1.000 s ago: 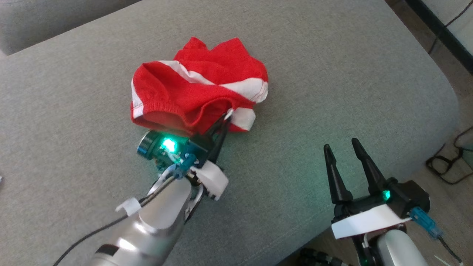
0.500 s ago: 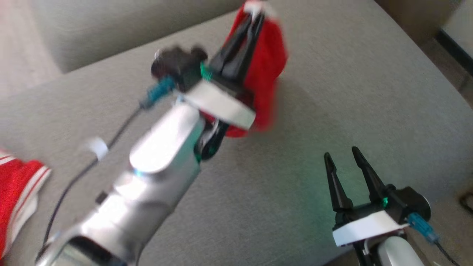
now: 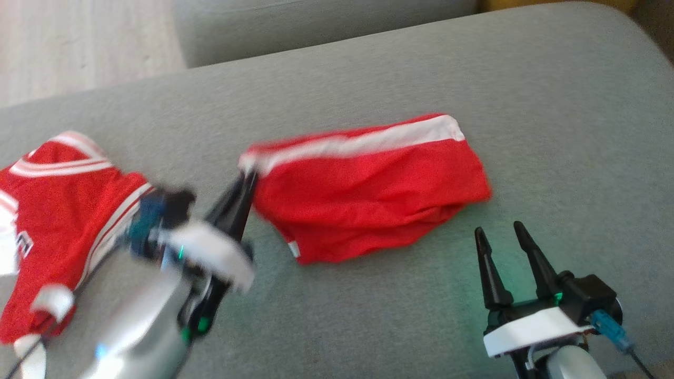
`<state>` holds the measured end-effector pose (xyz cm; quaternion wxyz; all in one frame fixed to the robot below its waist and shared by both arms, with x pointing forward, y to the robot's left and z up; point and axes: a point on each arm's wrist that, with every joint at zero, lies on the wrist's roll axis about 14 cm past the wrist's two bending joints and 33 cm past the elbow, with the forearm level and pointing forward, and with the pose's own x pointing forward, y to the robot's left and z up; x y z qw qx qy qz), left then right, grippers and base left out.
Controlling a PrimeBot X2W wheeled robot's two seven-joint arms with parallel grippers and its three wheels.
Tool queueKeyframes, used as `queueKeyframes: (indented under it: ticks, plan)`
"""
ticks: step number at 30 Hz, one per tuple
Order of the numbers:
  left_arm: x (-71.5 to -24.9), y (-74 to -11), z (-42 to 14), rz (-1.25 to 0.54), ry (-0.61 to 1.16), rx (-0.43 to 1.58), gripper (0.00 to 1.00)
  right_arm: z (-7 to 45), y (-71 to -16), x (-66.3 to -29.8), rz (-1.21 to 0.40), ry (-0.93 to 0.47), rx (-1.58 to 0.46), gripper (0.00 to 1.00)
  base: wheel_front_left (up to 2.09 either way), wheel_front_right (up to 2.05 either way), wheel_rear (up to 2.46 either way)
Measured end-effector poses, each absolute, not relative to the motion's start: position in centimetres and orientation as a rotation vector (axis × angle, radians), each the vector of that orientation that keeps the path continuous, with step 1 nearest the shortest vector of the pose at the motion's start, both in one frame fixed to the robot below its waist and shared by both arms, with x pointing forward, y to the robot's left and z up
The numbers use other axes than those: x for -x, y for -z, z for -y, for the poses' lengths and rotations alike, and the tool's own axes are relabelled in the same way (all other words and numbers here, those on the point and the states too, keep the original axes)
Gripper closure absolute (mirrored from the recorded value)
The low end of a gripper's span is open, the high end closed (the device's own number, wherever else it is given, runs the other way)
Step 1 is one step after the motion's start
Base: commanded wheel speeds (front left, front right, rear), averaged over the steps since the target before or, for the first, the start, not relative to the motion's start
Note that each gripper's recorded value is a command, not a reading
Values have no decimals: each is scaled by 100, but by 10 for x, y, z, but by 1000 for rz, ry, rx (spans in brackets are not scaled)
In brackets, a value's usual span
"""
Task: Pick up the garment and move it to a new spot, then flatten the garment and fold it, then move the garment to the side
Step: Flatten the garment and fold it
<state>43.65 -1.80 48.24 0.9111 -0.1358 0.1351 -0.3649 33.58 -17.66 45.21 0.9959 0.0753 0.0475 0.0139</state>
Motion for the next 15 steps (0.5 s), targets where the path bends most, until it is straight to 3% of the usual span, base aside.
queueKeyframes:
  ticks: [6, 11, 15]
  plan:
    - [-405, -432, -42, -412, 603, 330, 100, 169, -448, -361, -103, -58, -174, 0, 0, 0, 0]
    - [-397, -436, -55, -414, 583, 367, 100, 144, -450, -414, -105, -134, -263, 0, 0, 0, 0]
    - [-393, -432, -57, -429, 583, 375, 100, 142, -447, -446, -149, -212, -205, 0, 0, 0, 0]
